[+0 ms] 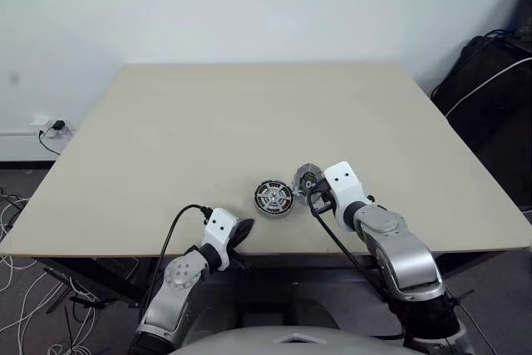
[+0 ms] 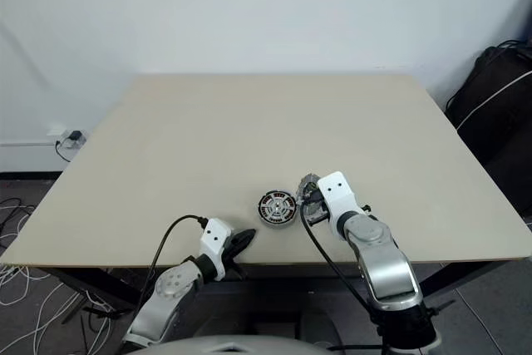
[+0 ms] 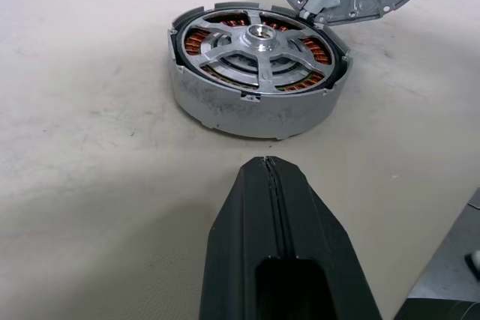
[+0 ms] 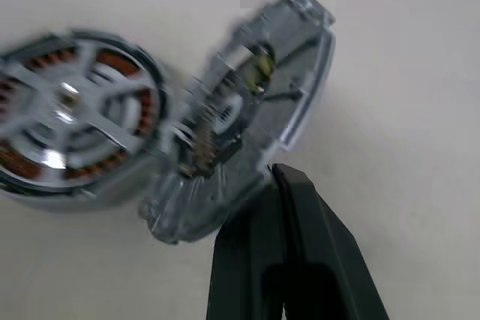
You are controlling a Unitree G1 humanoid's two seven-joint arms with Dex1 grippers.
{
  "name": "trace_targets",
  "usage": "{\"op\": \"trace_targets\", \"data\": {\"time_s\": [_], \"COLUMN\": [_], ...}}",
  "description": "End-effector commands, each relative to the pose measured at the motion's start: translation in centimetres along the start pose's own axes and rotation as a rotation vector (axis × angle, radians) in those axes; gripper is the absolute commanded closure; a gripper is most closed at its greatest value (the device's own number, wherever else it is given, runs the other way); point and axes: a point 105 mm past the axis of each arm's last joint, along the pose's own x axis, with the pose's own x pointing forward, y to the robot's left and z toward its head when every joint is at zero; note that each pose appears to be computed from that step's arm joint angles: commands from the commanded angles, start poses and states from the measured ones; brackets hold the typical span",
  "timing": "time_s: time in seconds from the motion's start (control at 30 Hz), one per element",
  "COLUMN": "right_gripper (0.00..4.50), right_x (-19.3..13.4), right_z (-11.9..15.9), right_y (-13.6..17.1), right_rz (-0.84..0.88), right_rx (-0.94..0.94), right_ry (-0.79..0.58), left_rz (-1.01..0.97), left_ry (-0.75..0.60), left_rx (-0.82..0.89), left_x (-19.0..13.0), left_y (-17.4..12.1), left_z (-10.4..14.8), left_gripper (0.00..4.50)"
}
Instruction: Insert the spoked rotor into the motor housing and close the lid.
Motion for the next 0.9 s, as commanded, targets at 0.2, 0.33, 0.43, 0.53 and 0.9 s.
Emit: {"op": "trace_targets", "data": {"time_s": [0.2,0.33,0.43,0.53,0.9], "right_gripper": [4.45,4.45,4.45,4.45,4.45], "right_x": [0.1,0.5,1.0,1.1,3.1], "right_z": [3.4,3.7,3.7,3.9,2.8], "right_y": [1.8,2.6,3.6,4.4,6.5], "right_rz": [0.086,0.119,0.143,0.171,0.228], "right_rx": [0.014,0.023,0.019,0.022,0.032], "right_ry": [-0.124,-0.129,-0.123,-0.127,-0.070], "left_rz": [0.003,0.003,0.003,0.005,0.013], "left_ry": [-0.073,-0.081,-0.084,-0.083,-0.070], "left_rx": [0.043,0.049,0.055,0.056,0.052], "left_x": [0.2,0.3,0.4,0.3,0.0], "left_y": [-0.2,-0.4,-0.4,-0.4,-0.1], "left_z": [2.4,3.0,3.4,3.5,2.9], "left_gripper": [4.50,4.50,4.50,4.50,4.50]}}
